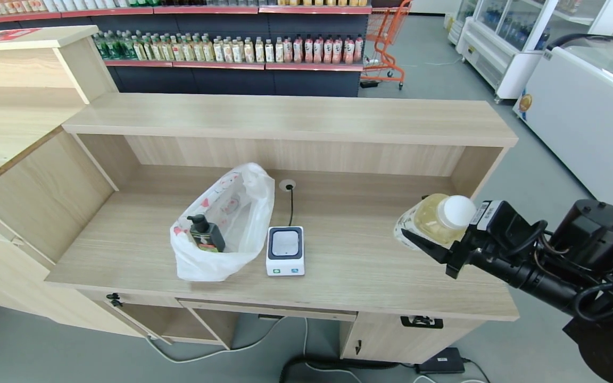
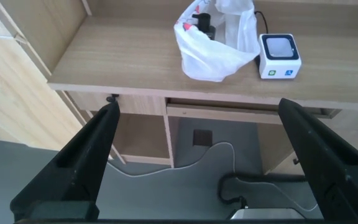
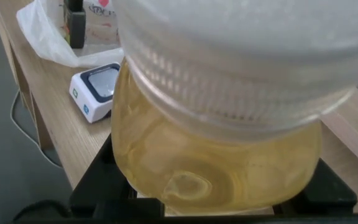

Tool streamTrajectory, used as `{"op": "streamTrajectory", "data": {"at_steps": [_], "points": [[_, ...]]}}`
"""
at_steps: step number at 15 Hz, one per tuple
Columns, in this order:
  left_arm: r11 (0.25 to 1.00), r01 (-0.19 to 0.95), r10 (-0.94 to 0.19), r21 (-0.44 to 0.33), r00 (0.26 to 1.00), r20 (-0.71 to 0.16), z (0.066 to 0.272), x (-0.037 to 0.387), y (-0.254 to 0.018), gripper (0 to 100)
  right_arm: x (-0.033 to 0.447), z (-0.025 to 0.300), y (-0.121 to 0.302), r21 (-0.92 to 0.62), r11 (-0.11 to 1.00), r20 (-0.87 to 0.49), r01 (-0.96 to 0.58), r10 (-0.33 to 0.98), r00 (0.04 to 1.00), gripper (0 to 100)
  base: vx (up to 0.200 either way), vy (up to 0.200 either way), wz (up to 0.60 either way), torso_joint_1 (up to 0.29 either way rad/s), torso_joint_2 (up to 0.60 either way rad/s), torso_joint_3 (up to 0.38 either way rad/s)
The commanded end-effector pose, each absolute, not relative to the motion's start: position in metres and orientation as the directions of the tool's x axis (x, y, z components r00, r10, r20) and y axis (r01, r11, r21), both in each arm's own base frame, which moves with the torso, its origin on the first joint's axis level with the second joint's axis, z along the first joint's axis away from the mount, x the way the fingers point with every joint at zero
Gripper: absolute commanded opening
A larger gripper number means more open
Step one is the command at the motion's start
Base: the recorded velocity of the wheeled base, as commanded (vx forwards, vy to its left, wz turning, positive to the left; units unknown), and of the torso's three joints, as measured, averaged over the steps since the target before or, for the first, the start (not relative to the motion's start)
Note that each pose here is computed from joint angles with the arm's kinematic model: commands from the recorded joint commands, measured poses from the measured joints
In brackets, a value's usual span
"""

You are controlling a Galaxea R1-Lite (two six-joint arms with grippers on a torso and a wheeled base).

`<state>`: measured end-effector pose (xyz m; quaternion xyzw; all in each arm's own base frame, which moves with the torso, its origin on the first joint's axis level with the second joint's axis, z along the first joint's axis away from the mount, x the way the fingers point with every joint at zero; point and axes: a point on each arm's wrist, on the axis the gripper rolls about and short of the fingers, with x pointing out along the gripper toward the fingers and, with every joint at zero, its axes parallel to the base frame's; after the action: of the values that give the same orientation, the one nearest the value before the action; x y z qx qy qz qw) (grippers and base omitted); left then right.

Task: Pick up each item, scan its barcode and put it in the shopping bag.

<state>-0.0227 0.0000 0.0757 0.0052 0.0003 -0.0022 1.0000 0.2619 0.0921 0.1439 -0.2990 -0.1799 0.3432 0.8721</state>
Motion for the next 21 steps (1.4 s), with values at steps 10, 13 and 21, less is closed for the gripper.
{"op": "streamTrajectory", "data": {"at_steps": [10, 13, 21], "points": [[1.0, 0.005, -0.005, 0.012, 1.0, 0.0, 0.076, -0.023, 0.0, 100, 0.289, 0.121, 0.106, -0.63, 0.549, 0.065, -0.549, 0.742, 0.667, 0, 0.02, 0.1, 0.0, 0.002, 0.0, 0.003], [1.0, 0.005, -0.005, 0.011, 1.0, 0.0, 0.076, -0.023, 0.0, 100, 0.29, 0.119, 0.107, -0.625, 0.531, 0.059, -0.572, 0.763, 0.644, 0, 0.2, 0.0, 0.0, -0.006, 0.0, 0.005], [1.0, 0.005, -0.005, 0.006, 1.0, 0.0, 0.076, -0.023, 0.0, 100, 0.297, 0.105, 0.123, -0.595, 0.459, 0.032, -0.66, 0.834, 0.551, 0, 0.125, 0.0, 0.0, 0.006, 0.0, 0.0]]}}
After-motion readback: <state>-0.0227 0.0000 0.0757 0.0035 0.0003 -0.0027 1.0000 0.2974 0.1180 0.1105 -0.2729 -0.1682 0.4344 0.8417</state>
